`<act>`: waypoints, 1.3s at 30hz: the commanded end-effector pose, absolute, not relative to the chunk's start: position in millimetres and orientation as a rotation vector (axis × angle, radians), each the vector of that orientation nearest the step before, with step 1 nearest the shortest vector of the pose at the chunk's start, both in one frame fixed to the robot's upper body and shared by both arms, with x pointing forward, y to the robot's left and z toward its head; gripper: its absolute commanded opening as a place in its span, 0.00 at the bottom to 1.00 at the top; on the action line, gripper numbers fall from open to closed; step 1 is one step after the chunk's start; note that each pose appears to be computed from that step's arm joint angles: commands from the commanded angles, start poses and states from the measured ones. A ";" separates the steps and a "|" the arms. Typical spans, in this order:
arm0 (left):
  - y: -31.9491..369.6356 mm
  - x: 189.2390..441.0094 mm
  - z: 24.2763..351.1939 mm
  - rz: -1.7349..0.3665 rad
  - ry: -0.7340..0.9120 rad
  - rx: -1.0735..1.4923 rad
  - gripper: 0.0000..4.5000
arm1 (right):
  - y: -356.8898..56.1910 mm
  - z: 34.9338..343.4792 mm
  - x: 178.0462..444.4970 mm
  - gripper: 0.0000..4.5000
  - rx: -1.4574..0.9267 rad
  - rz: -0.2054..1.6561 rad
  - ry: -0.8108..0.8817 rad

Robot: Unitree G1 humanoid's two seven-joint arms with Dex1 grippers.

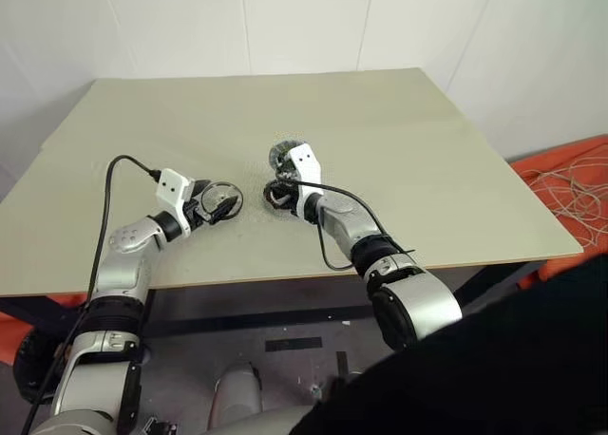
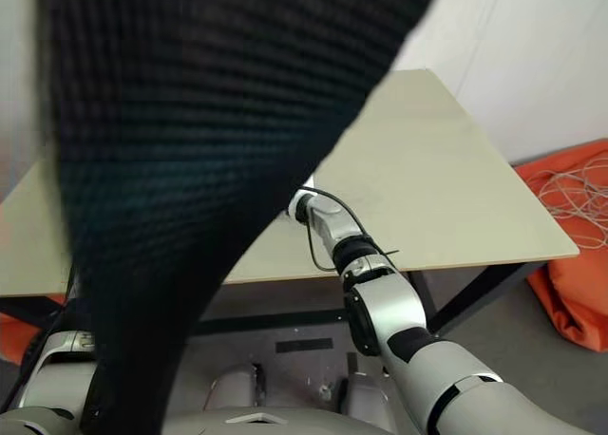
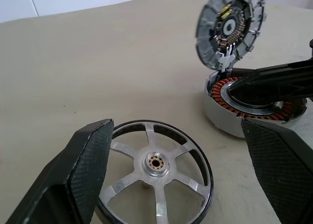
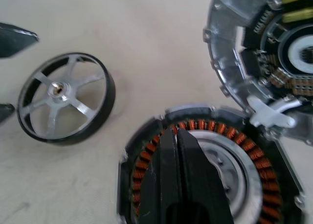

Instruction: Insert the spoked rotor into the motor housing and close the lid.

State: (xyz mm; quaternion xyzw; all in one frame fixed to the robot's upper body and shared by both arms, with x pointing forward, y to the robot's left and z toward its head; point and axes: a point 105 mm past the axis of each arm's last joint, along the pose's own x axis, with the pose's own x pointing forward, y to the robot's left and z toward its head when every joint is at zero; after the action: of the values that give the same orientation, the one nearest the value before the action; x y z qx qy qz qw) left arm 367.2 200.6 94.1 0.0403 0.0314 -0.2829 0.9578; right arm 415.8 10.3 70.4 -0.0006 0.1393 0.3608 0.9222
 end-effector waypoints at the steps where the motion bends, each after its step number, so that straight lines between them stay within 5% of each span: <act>1: 205.6 369.0 111.5 -0.560 0.010 0.108 0.98 | 4.2 92.6 426.8 0.00 -0.008 0.720 0.221; 11: 199.9 371.6 110.5 -0.572 0.009 0.103 0.98 | 4.6 145.6 436.6 0.00 0.014 0.751 0.072; 23: 205.9 369.4 113.0 -0.560 0.009 0.111 0.98 | 1.3 74.8 423.9 0.00 0.006 0.688 0.290; 35: 202.9 371.0 112.7 -0.566 0.008 0.107 0.98 | 5.8 147.9 438.5 0.00 0.015 0.746 0.069; 39: 202.5 371.3 112.9 -0.567 0.006 0.107 0.98 | 5.6 143.1 437.8 0.00 0.014 0.744 0.085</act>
State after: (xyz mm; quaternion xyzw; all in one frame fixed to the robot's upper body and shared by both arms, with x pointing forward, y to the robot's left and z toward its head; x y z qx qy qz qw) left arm 367.6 202.5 95.3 0.0450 0.0322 -0.2796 0.9585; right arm 436.4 3.4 130.3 0.0015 0.0617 0.3598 0.9310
